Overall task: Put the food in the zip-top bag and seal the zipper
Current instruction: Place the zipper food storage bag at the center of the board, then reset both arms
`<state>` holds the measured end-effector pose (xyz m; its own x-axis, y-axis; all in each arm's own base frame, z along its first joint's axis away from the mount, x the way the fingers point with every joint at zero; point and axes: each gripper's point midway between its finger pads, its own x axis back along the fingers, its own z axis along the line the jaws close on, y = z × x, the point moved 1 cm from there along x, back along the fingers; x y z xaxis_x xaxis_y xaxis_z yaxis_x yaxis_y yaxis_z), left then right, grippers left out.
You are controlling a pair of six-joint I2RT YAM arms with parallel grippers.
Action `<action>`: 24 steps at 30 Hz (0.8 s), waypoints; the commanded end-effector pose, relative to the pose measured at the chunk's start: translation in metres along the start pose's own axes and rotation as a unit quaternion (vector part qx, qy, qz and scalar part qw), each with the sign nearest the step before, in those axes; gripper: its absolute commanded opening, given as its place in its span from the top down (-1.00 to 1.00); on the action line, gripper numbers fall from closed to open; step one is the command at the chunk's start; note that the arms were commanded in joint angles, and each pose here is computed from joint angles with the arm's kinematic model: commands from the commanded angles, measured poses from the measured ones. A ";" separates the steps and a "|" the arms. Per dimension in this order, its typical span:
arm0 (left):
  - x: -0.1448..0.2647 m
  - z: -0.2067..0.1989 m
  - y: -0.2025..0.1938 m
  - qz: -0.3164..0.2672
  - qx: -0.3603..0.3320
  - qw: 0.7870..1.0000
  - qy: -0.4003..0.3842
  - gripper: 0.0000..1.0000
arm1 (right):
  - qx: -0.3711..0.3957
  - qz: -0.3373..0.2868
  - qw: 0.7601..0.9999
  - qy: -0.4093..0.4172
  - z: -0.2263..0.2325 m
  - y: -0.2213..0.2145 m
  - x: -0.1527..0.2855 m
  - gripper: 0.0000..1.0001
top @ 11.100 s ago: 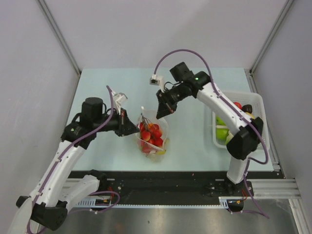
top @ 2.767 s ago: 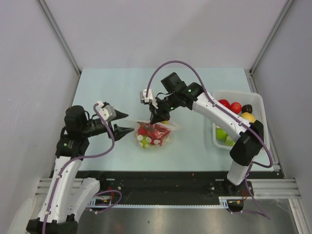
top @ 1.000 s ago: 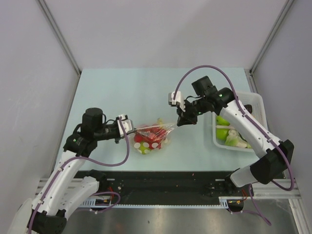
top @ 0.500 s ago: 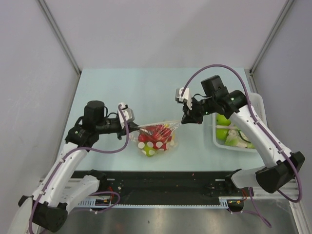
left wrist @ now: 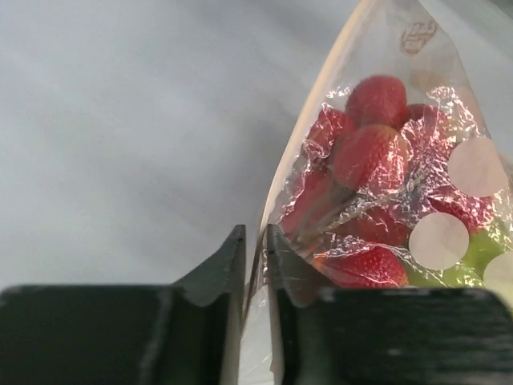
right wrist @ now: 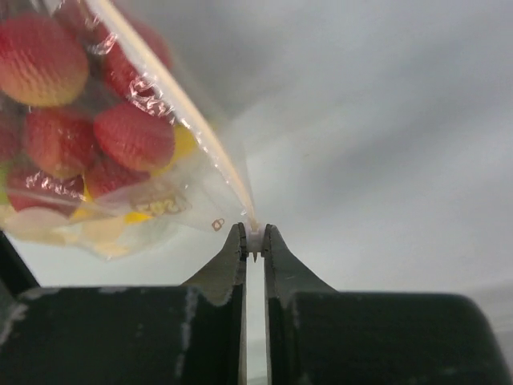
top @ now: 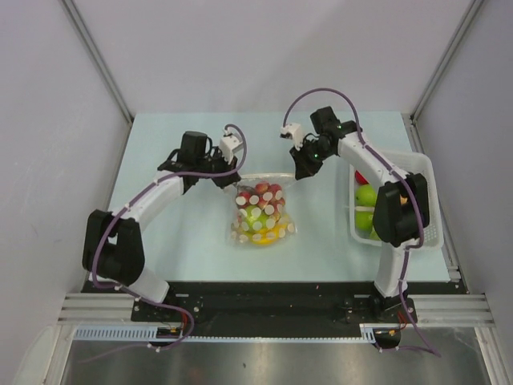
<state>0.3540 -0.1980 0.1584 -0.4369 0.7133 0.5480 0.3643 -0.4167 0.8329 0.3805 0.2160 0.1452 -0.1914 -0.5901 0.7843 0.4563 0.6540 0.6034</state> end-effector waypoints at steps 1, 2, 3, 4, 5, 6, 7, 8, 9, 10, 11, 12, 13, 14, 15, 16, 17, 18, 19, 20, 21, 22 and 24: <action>0.005 0.020 0.041 -0.039 0.007 0.999 0.022 0.44 | -0.023 -0.057 0.997 -0.039 -0.038 0.043 0.020 0.65; 0.009 0.019 0.047 -0.045 0.009 0.999 0.018 0.11 | -0.031 -0.060 0.997 -0.037 -0.041 0.044 0.023 0.44; 0.015 0.021 0.051 -0.053 0.022 0.998 0.018 -0.12 | -0.030 -0.071 0.996 -0.038 -0.040 0.053 0.033 0.29; 0.023 0.019 0.061 -0.067 0.025 0.997 0.010 -0.28 | -0.035 -0.079 0.996 -0.032 -0.039 0.056 0.036 0.13; 0.034 0.022 0.069 -0.079 0.044 0.996 0.016 -0.74 | -0.042 -0.093 0.994 -0.033 -0.035 0.061 0.049 -0.14; 0.042 0.023 0.076 -0.087 0.053 0.995 0.019 -0.94 | -0.046 -0.108 0.992 -0.037 -0.035 0.066 0.058 -0.27; 0.053 0.022 0.087 -0.093 0.061 0.994 0.017 -0.99 | -0.053 -0.117 0.991 -0.037 -0.033 0.066 0.065 -0.37; 0.063 0.026 0.091 -0.096 0.074 0.992 0.022 -0.99 | -0.069 -0.128 0.989 -0.038 -0.030 0.068 0.072 -0.63; 0.075 0.025 0.099 -0.103 0.076 0.991 0.027 -0.99 | -0.066 -0.156 0.984 -0.050 -0.028 0.076 0.095 -0.74; 0.088 0.025 0.105 -0.103 0.083 0.991 0.033 -1.00 | -0.075 -0.163 0.983 -0.043 -0.024 0.074 0.100 -0.77; 0.097 0.025 0.109 -0.105 0.091 0.989 0.039 -0.99 | -0.082 -0.175 0.980 -0.045 -0.022 0.075 0.109 -0.86; 0.109 0.028 0.111 -0.107 0.097 0.988 0.051 -1.00 | -0.087 -0.197 0.975 -0.055 -0.017 0.080 0.128 -0.88; 0.115 0.027 0.103 -0.088 0.116 0.988 0.054 -0.99 | -0.099 -0.208 0.971 -0.059 -0.019 0.078 0.139 -0.92; 0.126 0.032 0.108 -0.086 0.117 0.987 0.075 -0.99 | -0.112 -0.212 0.969 -0.061 -0.018 0.072 0.144 -0.99; 0.133 0.034 0.104 -0.077 0.124 0.986 0.084 -0.99 | -0.120 -0.233 0.963 -0.068 -0.013 0.076 0.160 -1.00; 0.140 0.031 0.097 -0.061 0.136 0.985 0.088 -0.99 | -0.129 -0.243 0.958 -0.079 -0.016 0.070 0.171 -0.99; 0.149 0.037 0.092 -0.059 0.144 0.983 0.102 -0.99 | -0.145 -0.238 0.957 -0.081 -0.016 0.057 0.169 -0.99; 0.154 0.040 0.087 -0.056 0.151 0.980 0.117 -0.99 | -0.147 -0.243 0.955 -0.087 -0.016 0.053 0.172 -0.99; 0.159 0.039 0.077 -0.052 0.159 0.977 0.129 -0.99 | -0.156 -0.254 0.949 -0.103 -0.015 0.045 0.188 -1.00; 0.165 0.042 0.070 -0.052 0.166 0.974 0.142 -0.99 | -0.164 -0.253 0.947 -0.107 -0.015 0.037 0.189 -1.00; 0.166 0.043 0.062 -0.045 0.168 0.973 0.155 -0.99 | -0.183 -0.240 0.948 -0.102 -0.012 0.022 0.182 -0.99; 0.168 0.039 0.052 -0.036 0.171 0.971 0.162 -0.99 | -0.188 -0.244 0.945 -0.109 -0.011 0.015 0.190 -0.99; 0.171 0.041 0.039 -0.025 0.173 0.967 0.186 -1.00 | -0.205 -0.232 0.945 -0.108 -0.007 -0.001 0.185 -1.00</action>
<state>0.3498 -0.0884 0.3103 -0.7021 0.5471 0.4557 0.4667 -0.1298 0.8748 0.3669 0.1098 0.3075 -0.6220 -0.6292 0.4660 0.5033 0.1347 0.8536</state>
